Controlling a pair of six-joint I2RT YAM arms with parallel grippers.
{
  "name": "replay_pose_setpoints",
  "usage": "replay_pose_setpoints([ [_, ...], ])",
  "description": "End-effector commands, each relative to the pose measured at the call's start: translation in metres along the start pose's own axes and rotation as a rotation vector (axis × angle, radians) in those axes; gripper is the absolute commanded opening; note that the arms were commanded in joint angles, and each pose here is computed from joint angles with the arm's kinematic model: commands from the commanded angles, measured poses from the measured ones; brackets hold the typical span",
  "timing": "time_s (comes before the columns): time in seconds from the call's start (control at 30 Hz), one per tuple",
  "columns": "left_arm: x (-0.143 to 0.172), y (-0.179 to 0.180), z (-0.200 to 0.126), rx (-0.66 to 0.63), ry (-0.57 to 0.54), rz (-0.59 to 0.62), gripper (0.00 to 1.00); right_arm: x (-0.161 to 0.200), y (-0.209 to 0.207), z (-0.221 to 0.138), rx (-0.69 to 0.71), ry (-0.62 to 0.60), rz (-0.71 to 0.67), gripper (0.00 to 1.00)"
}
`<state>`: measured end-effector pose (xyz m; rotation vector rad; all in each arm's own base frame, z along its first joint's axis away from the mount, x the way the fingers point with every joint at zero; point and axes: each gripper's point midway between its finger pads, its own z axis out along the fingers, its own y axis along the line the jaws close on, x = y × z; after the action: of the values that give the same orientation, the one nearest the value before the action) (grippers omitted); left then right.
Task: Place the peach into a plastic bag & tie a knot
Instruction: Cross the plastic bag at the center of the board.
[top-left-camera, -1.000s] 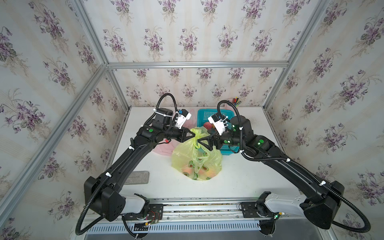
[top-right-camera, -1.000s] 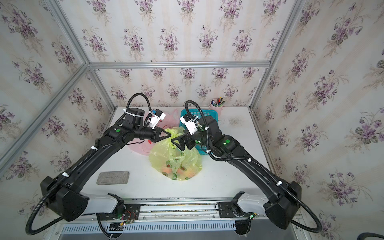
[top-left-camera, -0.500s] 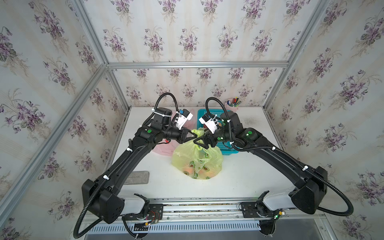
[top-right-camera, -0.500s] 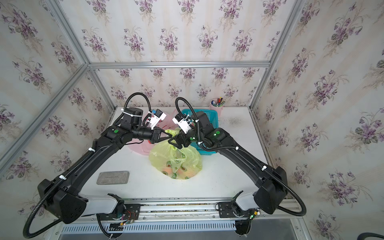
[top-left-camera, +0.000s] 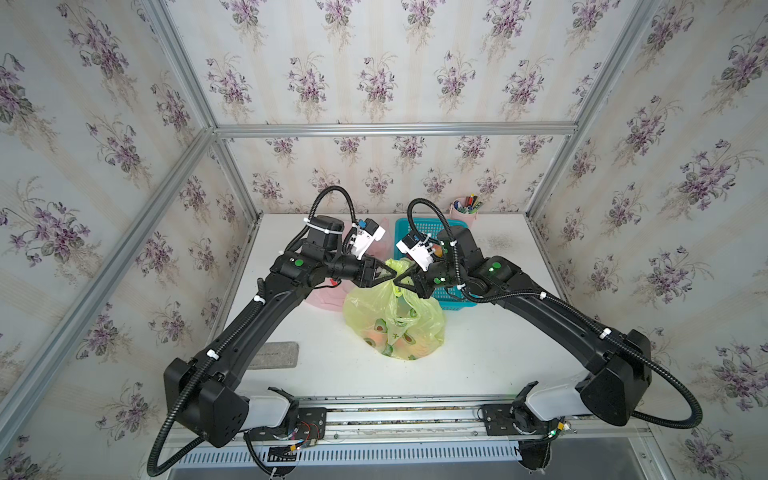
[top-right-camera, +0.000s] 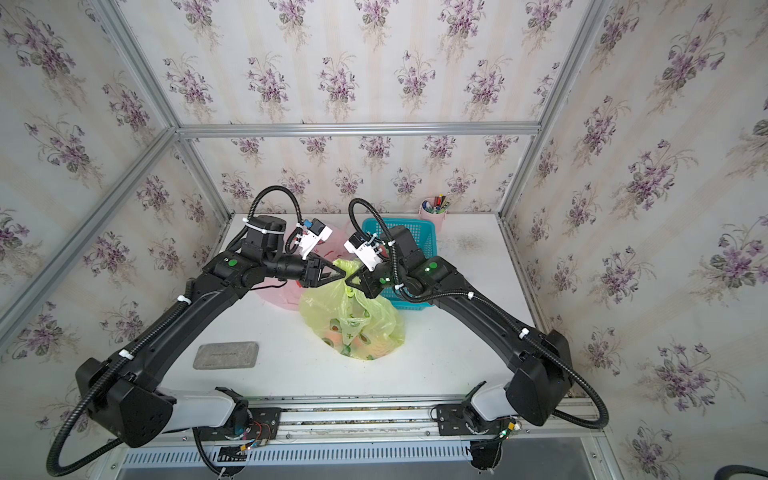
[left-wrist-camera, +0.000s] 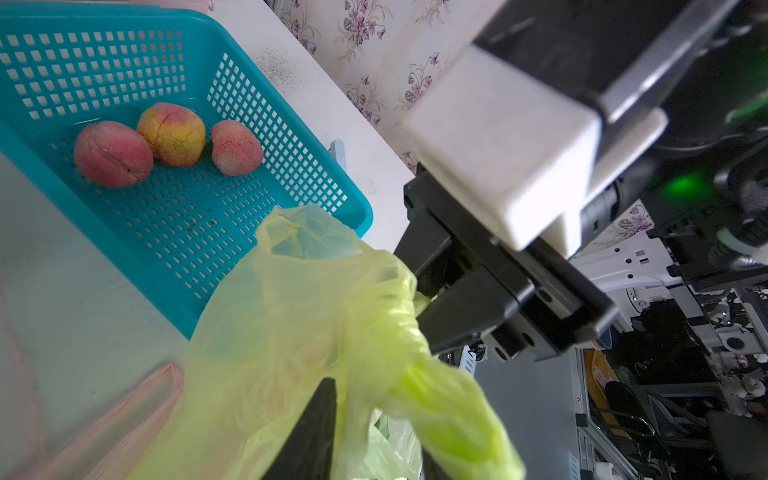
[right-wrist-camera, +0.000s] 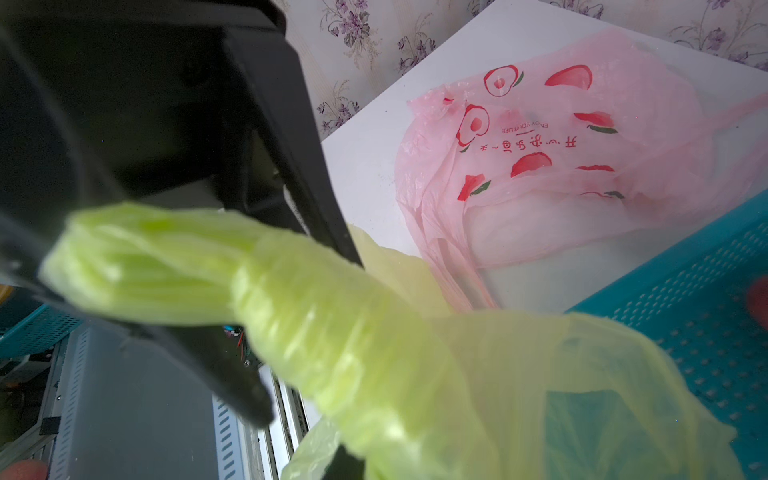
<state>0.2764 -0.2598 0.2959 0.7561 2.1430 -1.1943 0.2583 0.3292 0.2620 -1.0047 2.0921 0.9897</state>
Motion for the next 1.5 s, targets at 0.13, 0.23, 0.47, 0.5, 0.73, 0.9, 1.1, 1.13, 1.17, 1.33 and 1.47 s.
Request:
replay_pose_setpoints([
  [0.13, 0.026, 0.017, 0.001, -0.074, 0.021, -0.011, 0.64, -0.005, -0.004, -0.004, -0.008, -0.043, 0.009, 0.05],
  [0.23, 0.036, 0.027, 0.004, -0.11, 0.038, -0.019, 0.67, -0.006, -0.003, -0.004, -0.032, -0.051, 0.019, 0.02],
  [0.47, 0.048, 0.034, 0.024, -0.138, 0.101, -0.011, 0.68, -0.014, 0.008, -0.006, -0.092, -0.081, 0.03, 0.0],
  [0.5, 0.049, 0.036, 0.026, -0.145, 0.105, -0.009, 0.67, -0.014, 0.009, -0.006, -0.099, -0.082, 0.03, 0.0],
  [0.73, 0.05, 0.036, 0.027, -0.146, 0.112, -0.01, 0.28, -0.011, 0.006, -0.008, -0.073, -0.069, 0.033, 0.0],
  [0.9, 0.045, 0.036, 0.022, -0.174, 0.091, 0.005, 0.07, -0.004, 0.002, -0.008, -0.049, -0.047, 0.044, 0.18],
  [1.1, 0.038, 0.031, 0.014, -0.189, 0.072, 0.028, 0.04, 0.006, -0.004, -0.008, -0.017, -0.022, 0.052, 0.3],
  [1.13, 0.038, 0.03, 0.014, -0.187, 0.073, 0.029, 0.04, 0.007, -0.004, -0.008, -0.016, -0.02, 0.053, 0.29],
  [1.17, 0.037, 0.029, 0.014, -0.184, 0.073, 0.029, 0.04, 0.008, -0.004, -0.008, -0.012, -0.02, 0.053, 0.27],
  [1.33, 0.033, 0.027, 0.012, -0.184, 0.064, 0.035, 0.04, 0.013, -0.014, -0.007, 0.041, -0.007, 0.056, 0.18],
  [1.47, 0.032, 0.017, 0.01, -0.139, 0.06, 0.039, 0.03, 0.015, -0.024, -0.004, 0.088, -0.005, 0.064, 0.06],
])
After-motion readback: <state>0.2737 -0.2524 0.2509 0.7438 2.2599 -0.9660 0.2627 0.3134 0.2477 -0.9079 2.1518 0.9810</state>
